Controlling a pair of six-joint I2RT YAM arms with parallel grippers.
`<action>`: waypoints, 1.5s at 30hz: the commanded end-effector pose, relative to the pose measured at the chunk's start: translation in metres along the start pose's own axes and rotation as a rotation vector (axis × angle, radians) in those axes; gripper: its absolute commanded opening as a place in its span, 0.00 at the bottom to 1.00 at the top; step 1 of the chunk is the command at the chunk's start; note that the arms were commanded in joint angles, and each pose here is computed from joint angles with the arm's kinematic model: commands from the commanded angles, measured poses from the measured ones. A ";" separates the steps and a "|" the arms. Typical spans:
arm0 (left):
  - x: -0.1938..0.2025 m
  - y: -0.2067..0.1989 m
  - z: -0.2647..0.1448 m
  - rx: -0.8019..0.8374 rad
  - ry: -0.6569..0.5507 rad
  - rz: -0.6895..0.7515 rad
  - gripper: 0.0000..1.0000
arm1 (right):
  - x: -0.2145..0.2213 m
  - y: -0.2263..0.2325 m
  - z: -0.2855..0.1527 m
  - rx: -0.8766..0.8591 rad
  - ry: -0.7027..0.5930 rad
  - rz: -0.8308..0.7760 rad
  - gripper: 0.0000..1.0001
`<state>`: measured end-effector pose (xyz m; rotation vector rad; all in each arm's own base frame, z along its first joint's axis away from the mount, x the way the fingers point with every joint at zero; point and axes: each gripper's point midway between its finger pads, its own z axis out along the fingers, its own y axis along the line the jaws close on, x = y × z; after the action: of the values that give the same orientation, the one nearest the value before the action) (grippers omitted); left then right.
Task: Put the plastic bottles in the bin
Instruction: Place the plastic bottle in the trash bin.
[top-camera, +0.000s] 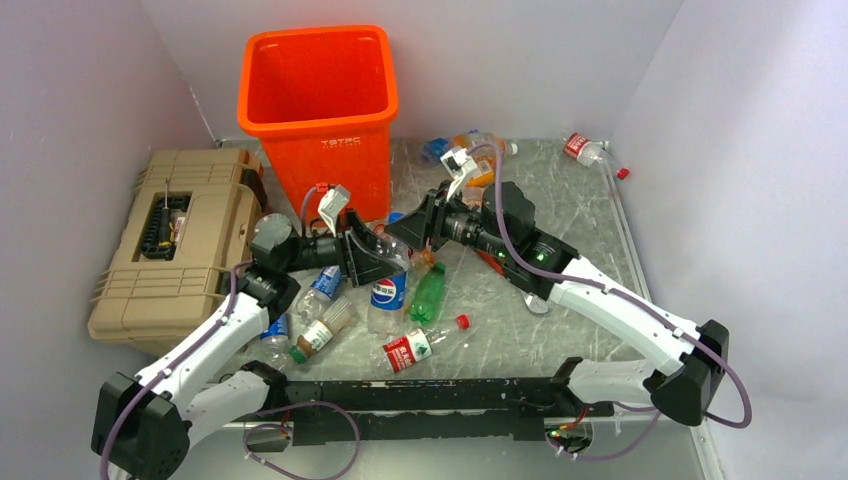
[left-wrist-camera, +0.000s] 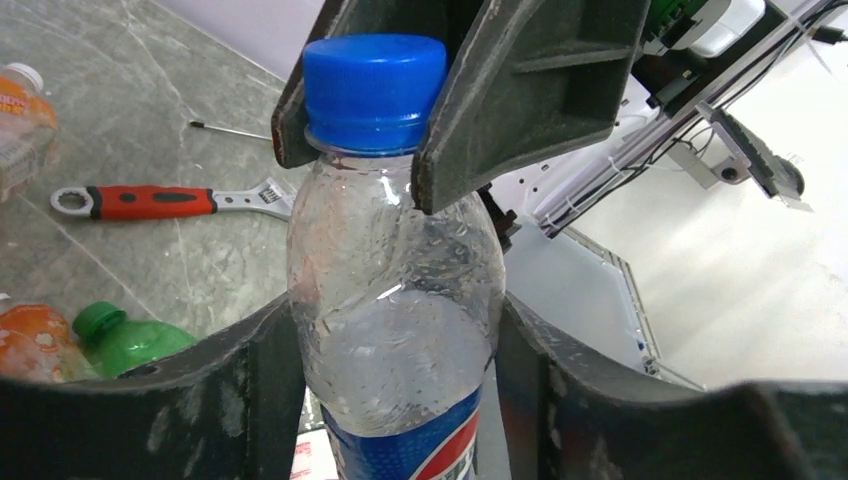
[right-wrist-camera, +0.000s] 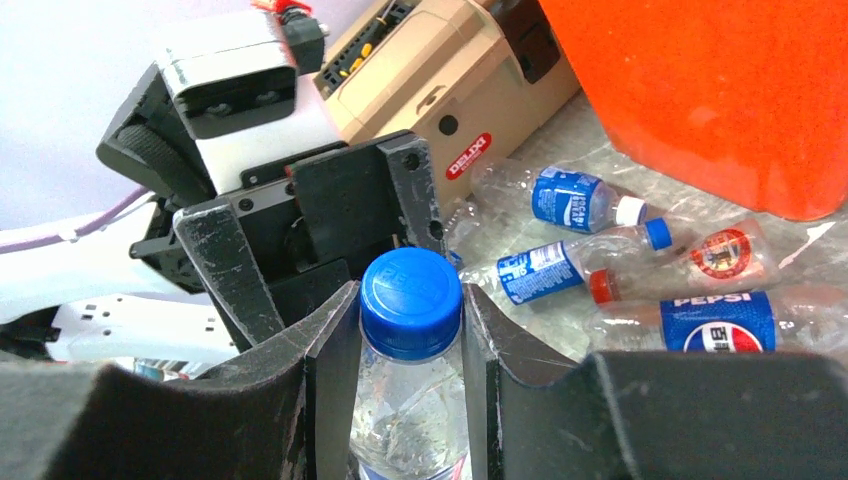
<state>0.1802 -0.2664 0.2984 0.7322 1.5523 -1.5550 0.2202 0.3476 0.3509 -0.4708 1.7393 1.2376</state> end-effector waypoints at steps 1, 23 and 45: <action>-0.010 -0.009 0.002 0.036 -0.007 0.055 0.53 | -0.026 0.017 0.003 -0.045 -0.070 0.012 0.00; -0.055 0.023 -0.016 -0.330 -0.107 0.195 0.00 | -0.029 -0.028 -0.111 0.270 -0.255 -0.084 1.00; -0.405 0.055 -0.094 -0.883 -0.759 0.702 0.00 | 0.038 -0.078 -0.157 0.392 -0.271 -0.020 0.99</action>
<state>0.3702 -0.1569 0.6065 0.2615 1.0174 -0.4422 0.1886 0.1944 0.2868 -0.1122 1.7000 0.8911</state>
